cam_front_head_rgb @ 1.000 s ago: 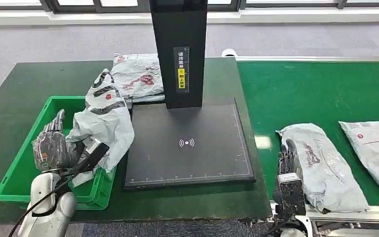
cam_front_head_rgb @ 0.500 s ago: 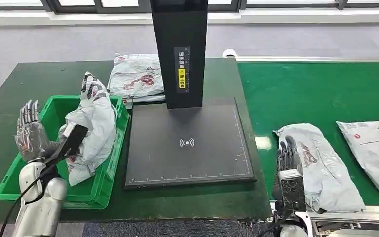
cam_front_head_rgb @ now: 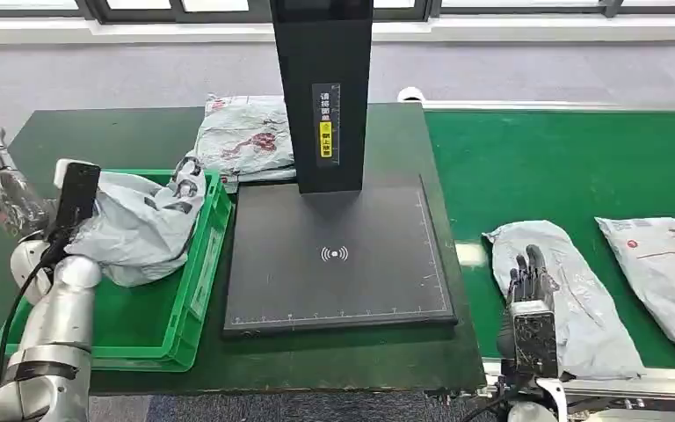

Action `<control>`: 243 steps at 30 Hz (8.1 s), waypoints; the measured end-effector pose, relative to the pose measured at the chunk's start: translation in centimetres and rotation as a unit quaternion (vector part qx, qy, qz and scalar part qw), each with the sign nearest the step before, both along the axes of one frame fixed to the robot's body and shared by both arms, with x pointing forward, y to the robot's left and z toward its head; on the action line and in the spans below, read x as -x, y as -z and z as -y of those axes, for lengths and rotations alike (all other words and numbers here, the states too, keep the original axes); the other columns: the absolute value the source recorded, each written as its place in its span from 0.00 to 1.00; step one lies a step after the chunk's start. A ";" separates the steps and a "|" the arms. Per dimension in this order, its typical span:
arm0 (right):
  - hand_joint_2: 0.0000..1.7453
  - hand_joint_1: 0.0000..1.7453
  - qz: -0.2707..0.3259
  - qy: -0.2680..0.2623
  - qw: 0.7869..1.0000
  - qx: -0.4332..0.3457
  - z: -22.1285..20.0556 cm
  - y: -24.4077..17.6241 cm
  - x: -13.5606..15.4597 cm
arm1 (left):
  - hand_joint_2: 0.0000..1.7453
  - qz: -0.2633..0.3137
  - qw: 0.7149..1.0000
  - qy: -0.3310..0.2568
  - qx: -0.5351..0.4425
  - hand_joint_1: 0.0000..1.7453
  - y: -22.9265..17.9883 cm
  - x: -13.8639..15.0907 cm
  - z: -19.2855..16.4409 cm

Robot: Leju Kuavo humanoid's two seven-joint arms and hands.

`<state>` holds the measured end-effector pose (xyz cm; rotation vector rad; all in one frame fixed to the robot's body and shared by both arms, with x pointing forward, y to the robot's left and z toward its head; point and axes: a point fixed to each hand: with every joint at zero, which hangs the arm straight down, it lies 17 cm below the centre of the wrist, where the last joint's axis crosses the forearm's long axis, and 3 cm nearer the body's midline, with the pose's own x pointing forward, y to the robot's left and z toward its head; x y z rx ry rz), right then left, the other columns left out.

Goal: Moved the parcel from conveyor to table for the left to box.

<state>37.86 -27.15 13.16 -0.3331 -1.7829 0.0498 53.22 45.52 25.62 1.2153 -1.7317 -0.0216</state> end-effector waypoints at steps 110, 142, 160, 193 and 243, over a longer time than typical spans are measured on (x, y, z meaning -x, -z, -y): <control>1.00 1.00 -0.573 0.062 0.696 0.428 17.3 27.7 2.2 | 1.00 -0.133 0.729 0.602 0.299 0.00 7.8 5.1 48.3; 1.00 1.00 -0.009 0.221 0.935 0.278 8.3 0.2 -6.4 | 1.00 -0.101 0.802 0.514 0.287 0.00 9.8 4.3 42.3; 1.00 1.00 0.091 0.214 0.941 0.246 4.5 -6.1 -5.4 | 1.00 -0.088 0.803 0.513 0.290 0.00 7.8 2.4 43.5; 1.00 0.00 -0.173 -0.254 0.903 0.300 -20.1 13.1 -5.9 | 1.00 -0.083 0.797 0.509 0.313 0.00 6.9 1.3 43.4; 0.00 0.00 0.037 0.034 0.987 0.155 -5.6 -0.7 -6.5 | 1.00 -0.468 0.720 0.366 -0.360 0.79 28.2 6.3 39.2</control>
